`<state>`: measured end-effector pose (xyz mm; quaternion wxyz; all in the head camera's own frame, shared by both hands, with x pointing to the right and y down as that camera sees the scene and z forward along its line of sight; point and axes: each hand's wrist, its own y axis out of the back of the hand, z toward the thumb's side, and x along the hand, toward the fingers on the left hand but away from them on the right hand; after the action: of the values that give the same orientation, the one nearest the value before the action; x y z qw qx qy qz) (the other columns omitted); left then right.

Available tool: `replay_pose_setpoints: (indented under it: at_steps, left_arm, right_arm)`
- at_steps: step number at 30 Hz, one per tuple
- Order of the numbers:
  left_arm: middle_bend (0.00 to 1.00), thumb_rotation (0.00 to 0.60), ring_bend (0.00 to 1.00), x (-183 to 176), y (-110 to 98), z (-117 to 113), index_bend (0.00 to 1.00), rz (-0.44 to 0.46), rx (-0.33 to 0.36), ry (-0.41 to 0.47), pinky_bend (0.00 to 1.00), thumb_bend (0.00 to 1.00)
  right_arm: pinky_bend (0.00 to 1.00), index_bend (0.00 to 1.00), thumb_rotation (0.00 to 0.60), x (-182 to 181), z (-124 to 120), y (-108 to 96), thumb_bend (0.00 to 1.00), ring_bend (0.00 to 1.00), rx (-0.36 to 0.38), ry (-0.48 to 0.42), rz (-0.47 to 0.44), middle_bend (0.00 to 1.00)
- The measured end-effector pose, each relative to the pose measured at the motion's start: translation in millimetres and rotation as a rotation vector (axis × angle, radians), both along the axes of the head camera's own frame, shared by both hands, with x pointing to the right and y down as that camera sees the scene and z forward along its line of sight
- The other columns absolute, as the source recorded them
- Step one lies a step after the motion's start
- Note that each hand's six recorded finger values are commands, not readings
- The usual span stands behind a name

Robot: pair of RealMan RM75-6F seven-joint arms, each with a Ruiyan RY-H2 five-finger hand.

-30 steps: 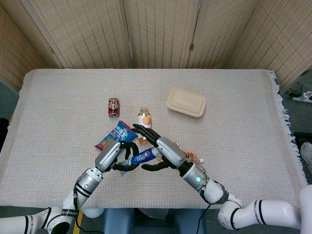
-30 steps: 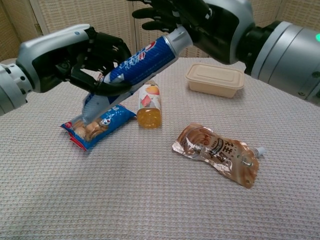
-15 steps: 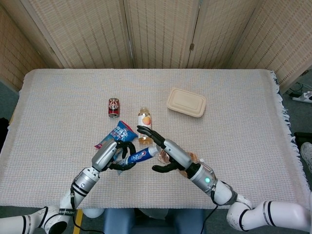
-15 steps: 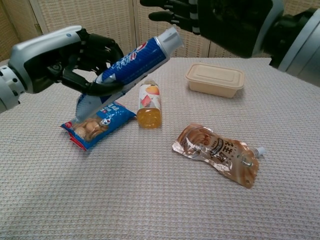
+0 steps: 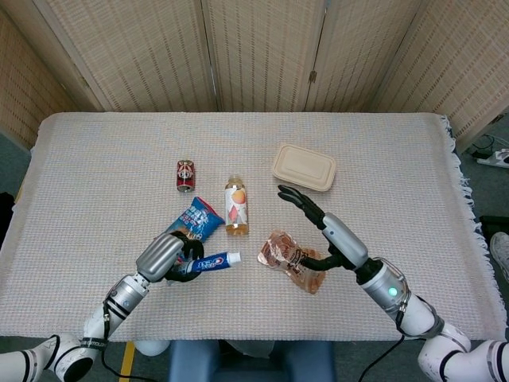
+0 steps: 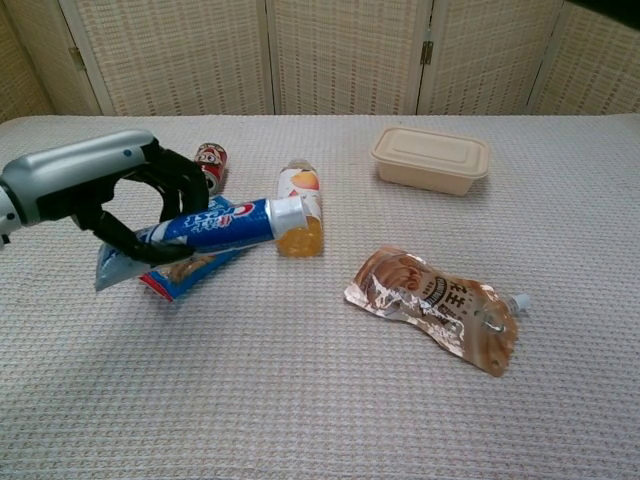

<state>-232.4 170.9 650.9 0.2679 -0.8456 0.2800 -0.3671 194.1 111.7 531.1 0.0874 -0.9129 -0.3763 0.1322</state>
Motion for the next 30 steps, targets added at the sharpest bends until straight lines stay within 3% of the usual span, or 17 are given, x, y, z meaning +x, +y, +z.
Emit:
replay_pose_setpoints:
  at_steps: [5, 10, 15, 19, 26, 28, 30]
  left_arm:
    - [0.64, 0.600, 0.45, -6, 9, 15, 0.55, 0.094, 0.012, -0.142, 0.31, 0.67]
    - [0.54, 0.600, 0.37, -7, 15, 26, 0.40, 0.135, 0.000, -0.213, 0.30, 0.56]
    - [0.37, 0.600, 0.25, -8, 21, 37, 0.18, 0.153, -0.016, -0.275, 0.27, 0.45]
    - [0.32, 0.600, 0.22, -14, 19, 34, 0.14, 0.120, -0.032, -0.289, 0.25, 0.45]
    - [0.29, 0.600, 0.19, -47, -1, 9, 0.14, -0.014, -0.008, -0.283, 0.22, 0.45]
    - [0.29, 0.600, 0.19, -62, -8, -1, 0.14, -0.067, 0.013, -0.285, 0.21, 0.45]
    - [0.29, 0.600, 0.19, -77, -15, -12, 0.15, -0.120, 0.041, -0.290, 0.21, 0.45]
  right_arm:
    - [0.00, 0.00, 0.128, 17, -1, 2, 0.02, 0.00, 0.014, 0.048, 0.025, 0.00]
    - [0.00, 0.00, 0.130, 28, 1, 2, 0.02, 0.00, 0.018, 0.080, 0.043, 0.00]
    - [0.00, 0.00, 0.127, 48, 8, 3, 0.02, 0.00, 0.022, 0.143, 0.074, 0.00]
    - [0.00, 0.00, 0.127, 64, 11, 3, 0.02, 0.00, 0.042, 0.202, 0.098, 0.00]
    - [0.00, 0.00, 0.136, 97, 16, 10, 0.02, 0.00, 0.069, 0.331, 0.126, 0.00]
    - [0.00, 0.00, 0.186, 106, 17, 12, 0.02, 0.00, 0.082, 0.380, 0.125, 0.00]
    - [0.00, 0.00, 0.375, 115, 18, 15, 0.03, 0.00, 0.091, 0.433, 0.124, 0.00]
